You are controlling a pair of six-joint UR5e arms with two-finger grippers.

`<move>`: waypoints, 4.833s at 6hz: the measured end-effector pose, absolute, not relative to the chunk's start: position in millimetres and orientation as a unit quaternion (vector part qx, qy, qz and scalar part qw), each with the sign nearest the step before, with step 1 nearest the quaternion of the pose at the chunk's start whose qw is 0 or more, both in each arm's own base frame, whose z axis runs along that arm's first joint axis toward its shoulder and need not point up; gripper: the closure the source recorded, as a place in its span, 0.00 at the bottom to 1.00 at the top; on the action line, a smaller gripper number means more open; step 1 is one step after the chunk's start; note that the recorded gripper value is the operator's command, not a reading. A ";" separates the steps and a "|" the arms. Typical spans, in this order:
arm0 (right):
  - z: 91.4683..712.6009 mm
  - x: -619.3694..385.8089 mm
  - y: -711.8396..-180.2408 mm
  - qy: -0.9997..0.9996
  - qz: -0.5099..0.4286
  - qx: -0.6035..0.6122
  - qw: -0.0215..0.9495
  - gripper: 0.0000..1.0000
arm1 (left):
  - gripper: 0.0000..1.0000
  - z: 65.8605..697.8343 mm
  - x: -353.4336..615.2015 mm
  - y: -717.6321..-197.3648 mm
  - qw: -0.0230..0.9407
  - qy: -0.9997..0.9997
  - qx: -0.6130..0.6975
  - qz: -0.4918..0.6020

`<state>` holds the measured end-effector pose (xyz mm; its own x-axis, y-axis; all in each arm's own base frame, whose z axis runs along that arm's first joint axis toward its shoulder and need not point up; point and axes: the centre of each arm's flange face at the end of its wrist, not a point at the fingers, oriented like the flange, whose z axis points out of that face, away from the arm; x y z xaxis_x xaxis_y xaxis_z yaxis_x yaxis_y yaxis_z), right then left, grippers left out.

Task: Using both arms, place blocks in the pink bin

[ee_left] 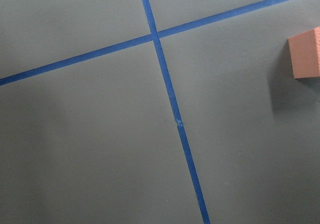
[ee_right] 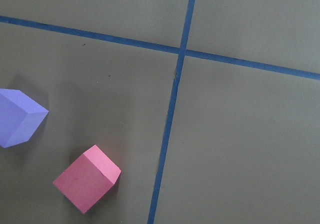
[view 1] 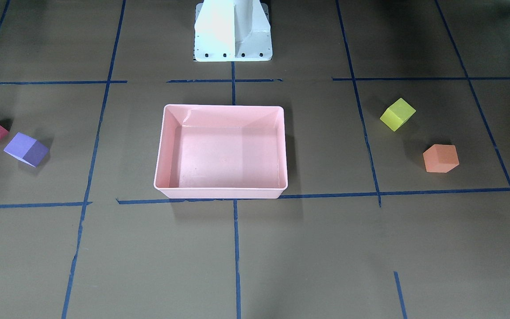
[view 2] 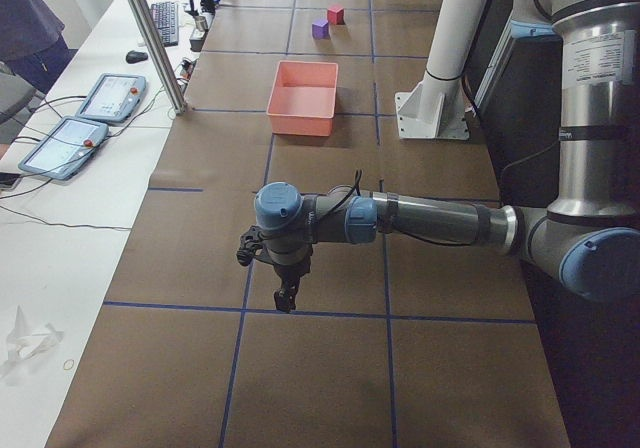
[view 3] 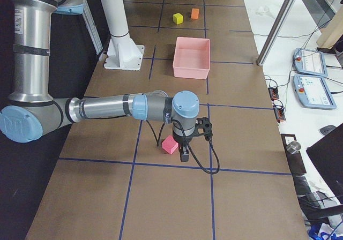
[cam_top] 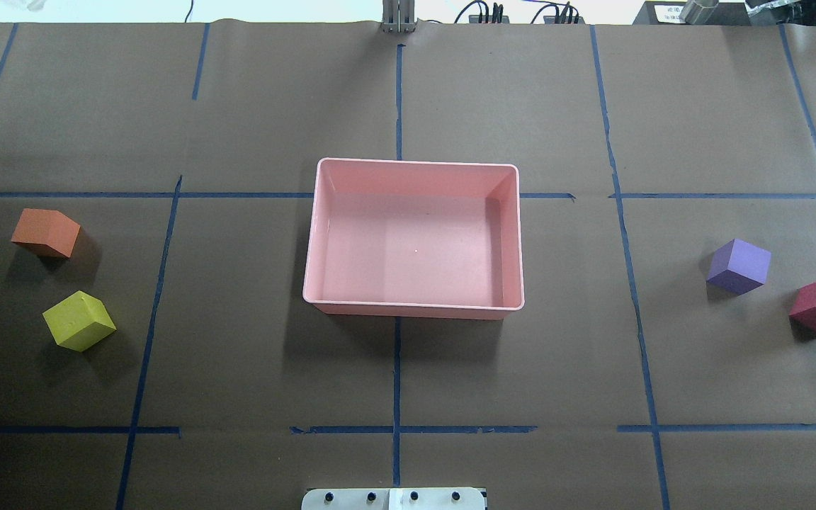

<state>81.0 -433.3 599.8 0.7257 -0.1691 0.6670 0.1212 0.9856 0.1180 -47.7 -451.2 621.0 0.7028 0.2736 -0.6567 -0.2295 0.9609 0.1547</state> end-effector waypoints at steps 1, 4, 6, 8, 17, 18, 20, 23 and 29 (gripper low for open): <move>599.8 81.0 -433.3 -0.362 -0.079 0.033 0.928 0.00 | 0.00 621.0 -47.6 -451.2 0.922 0.361 0.031 0.136; 593.5 74.6 -437.9 -0.365 -0.090 0.044 0.926 0.00 | 0.00 622.9 -47.0 -451.9 0.922 0.361 0.030 0.136; 573.9 40.7 -454.6 -0.363 -0.147 0.091 0.916 0.00 | 0.00 623.7 -46.3 -452.3 0.922 0.361 0.031 0.138; 554.0 -22.0 -473.7 -0.363 -0.232 0.117 0.895 0.00 | 0.00 623.6 -46.1 -453.0 0.922 0.361 0.032 0.139; 570.9 -196.3 -451.8 -0.345 -0.426 0.165 0.820 0.00 | 0.00 625.4 -43.1 -453.4 0.921 0.361 0.029 0.141; 578.1 -207.3 -452.3 -0.343 -0.432 0.157 0.819 0.00 | 0.00 625.6 -42.8 -453.4 0.921 0.361 0.029 0.141; 591.8 -228.2 -456.5 -0.336 -0.442 0.142 0.819 0.45 | 0.00 625.8 -42.7 -453.4 0.921 0.361 0.029 0.141; 571.1 -241.3 -468.2 -0.346 -0.421 0.146 0.826 0.77 | 0.00 625.3 -42.6 -453.5 0.921 0.361 0.029 0.141; 278.5 -315.0 -513.2 -0.438 -0.031 0.030 0.898 0.70 | 0.00 593.5 -9.8 -478.4 0.914 0.359 0.054 0.184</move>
